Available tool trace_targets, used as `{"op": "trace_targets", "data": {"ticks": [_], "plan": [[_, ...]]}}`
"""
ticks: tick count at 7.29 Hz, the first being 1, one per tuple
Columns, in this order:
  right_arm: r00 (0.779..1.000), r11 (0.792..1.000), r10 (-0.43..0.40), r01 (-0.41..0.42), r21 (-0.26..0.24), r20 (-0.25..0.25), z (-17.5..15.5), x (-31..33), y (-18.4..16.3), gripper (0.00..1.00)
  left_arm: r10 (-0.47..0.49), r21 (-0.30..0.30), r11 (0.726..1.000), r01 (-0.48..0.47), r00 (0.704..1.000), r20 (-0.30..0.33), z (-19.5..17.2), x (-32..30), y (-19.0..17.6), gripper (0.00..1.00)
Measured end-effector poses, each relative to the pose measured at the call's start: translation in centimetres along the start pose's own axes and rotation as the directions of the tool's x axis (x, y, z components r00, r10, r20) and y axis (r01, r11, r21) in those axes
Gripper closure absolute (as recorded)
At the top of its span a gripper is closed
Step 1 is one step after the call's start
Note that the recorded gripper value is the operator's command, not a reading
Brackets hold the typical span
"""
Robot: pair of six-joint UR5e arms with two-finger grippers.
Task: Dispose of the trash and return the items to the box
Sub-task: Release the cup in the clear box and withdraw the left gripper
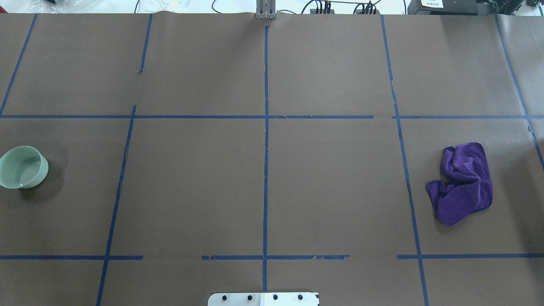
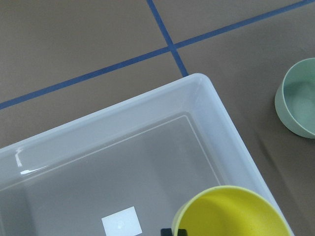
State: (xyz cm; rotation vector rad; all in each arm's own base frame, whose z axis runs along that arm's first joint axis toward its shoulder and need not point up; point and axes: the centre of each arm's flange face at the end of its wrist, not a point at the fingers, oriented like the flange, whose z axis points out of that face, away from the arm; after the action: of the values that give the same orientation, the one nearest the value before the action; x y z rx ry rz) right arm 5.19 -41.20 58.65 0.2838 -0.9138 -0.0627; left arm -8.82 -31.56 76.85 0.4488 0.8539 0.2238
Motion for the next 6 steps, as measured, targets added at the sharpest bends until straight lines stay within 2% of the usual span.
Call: {"op": "trace_targets", "data": {"ticks": [1,2,5,6], "plan": [[1.000,1.000,-0.001,0.001,0.001,0.000,0.0,0.0,-0.1,0.00,-0.002,-0.008,1.000,0.002,1.000,-0.017,0.7,0.2,0.3,0.58],[1.000,1.000,-0.002,0.002,0.002,0.000,0.0,-0.1,-0.1,0.00,-0.004,-0.018,1.000,0.003,0.999,-0.040,1.3,0.7,0.3,0.53],[1.000,1.000,-0.003,0.003,0.003,-0.001,-0.1,-0.1,-0.2,0.00,0.001,-0.024,1.000,-0.003,0.998,-0.067,2.0,1.6,-0.2,0.53],[1.000,1.000,-0.003,0.003,0.003,0.000,-0.1,-0.1,-0.2,0.00,-0.011,-0.012,1.000,0.010,0.998,-0.067,1.9,1.8,-0.5,0.43]]}}
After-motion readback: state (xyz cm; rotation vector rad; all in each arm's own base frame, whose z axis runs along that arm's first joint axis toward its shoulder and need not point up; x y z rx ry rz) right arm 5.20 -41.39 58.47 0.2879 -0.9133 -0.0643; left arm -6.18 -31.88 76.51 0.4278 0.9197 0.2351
